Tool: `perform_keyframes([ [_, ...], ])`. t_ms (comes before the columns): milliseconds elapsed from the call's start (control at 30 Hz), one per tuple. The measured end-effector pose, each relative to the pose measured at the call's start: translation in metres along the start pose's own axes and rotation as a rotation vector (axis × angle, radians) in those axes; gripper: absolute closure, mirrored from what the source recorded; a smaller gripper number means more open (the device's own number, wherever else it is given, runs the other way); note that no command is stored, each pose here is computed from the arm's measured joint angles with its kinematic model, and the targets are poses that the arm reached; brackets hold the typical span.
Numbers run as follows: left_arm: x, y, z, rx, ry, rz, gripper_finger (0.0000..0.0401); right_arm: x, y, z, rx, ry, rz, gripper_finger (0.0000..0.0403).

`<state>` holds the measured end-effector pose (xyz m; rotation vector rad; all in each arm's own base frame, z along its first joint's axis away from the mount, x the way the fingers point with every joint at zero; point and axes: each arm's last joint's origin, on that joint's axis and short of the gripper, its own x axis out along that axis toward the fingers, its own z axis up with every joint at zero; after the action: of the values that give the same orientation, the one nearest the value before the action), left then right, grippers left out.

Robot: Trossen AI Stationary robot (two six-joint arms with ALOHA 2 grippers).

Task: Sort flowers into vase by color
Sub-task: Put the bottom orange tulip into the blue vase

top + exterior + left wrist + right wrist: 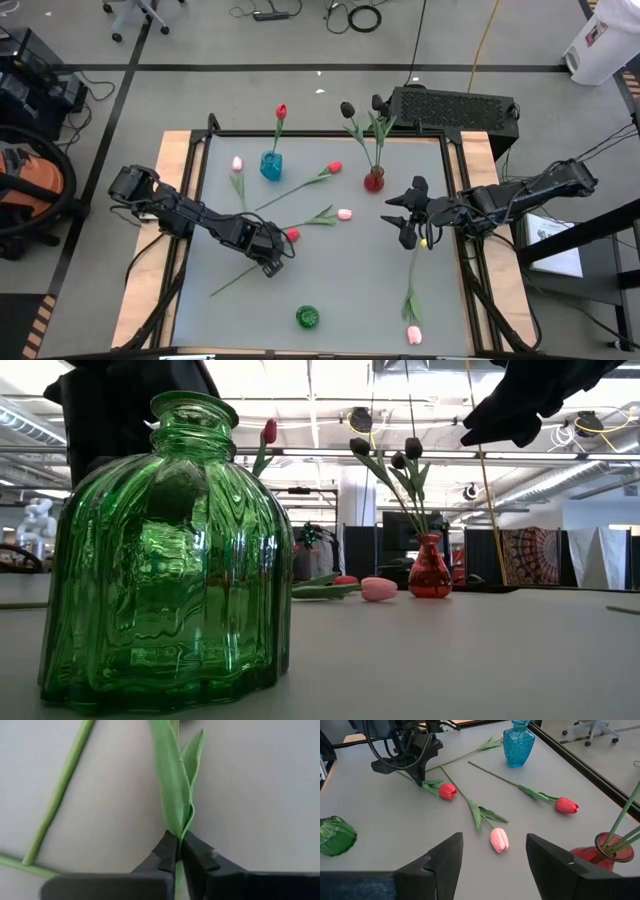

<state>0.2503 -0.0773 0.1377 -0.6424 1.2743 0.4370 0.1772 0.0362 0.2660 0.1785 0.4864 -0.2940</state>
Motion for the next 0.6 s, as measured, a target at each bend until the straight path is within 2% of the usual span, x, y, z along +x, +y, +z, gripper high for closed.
perform_keyframes([
  [233,-0.003,-0.004,0.002,0.030,-0.013,-0.009,0.0393,0.000,0.000,0.000,-0.001,0.000,-0.003,0.0193],
  [600,-0.016,-0.018,0.015,0.054,-0.136,-0.010,0.0397,0.000,-0.001,-0.001,-0.008,0.013,-0.010,0.0193],
])
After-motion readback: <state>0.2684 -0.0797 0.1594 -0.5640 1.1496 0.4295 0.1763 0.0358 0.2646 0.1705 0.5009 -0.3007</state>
